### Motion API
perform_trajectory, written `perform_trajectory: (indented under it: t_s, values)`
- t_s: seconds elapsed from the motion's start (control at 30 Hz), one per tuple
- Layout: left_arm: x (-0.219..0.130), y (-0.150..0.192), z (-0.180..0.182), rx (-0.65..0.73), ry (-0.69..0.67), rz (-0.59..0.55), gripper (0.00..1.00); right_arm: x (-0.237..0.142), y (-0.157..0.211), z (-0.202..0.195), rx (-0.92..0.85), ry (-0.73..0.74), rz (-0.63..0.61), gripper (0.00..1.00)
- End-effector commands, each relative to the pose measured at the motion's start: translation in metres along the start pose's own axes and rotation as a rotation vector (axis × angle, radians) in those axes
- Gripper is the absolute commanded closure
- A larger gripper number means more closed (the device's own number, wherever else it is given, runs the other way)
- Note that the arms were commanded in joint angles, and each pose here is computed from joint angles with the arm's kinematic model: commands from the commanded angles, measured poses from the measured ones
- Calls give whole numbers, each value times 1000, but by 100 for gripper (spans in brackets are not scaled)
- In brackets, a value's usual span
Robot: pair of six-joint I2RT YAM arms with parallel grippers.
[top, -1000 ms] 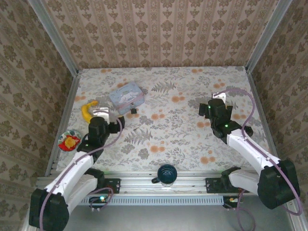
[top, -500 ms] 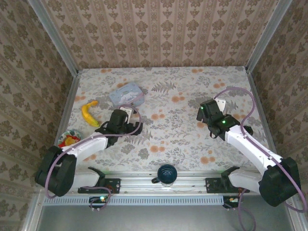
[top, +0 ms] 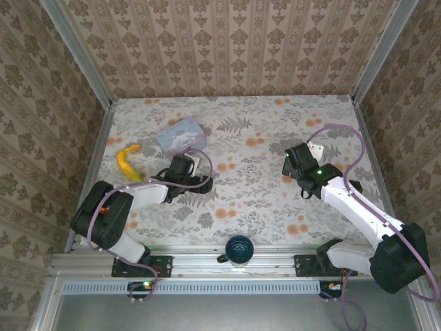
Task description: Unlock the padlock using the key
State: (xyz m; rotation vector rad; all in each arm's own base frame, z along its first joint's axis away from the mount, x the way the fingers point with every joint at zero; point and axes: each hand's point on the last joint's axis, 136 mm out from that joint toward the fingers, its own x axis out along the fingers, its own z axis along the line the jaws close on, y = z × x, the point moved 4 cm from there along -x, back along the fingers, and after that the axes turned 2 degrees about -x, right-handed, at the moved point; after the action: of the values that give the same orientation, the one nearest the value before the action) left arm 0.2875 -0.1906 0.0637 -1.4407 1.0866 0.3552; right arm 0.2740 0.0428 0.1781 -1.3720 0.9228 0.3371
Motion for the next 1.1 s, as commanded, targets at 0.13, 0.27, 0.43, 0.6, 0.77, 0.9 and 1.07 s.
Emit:
perform_trajectory:
  t_s: [0.13, 0.27, 0.43, 0.6, 0.77, 0.9, 1.07]
  values:
    - [5, 4, -18, -23, 69, 29, 10, -8, -8, 1, 22, 4, -5, 0]
    - [4, 12, -25, -35, 84, 49, 12, -8, -9, 1, 23, 4, -3, 0]
    - [3, 19, -42, -56, 121, 65, 13, -7, -9, 4, 26, -6, -1, 0]
    - [0, 22, -62, -78, 171, 69, 14, -7, -10, 5, 27, -11, 2, 0]
    - [-7, 19, -80, -88, 207, 52, 18, -8, -10, 6, 29, -21, 3, 0]
    - [-17, 11, -79, -83, 173, 25, 21, -11, -11, 6, 30, -27, 0, 0]
    - [-34, -5, -67, -17, 61, -14, 24, -16, -14, 6, 39, -43, -10, 0]
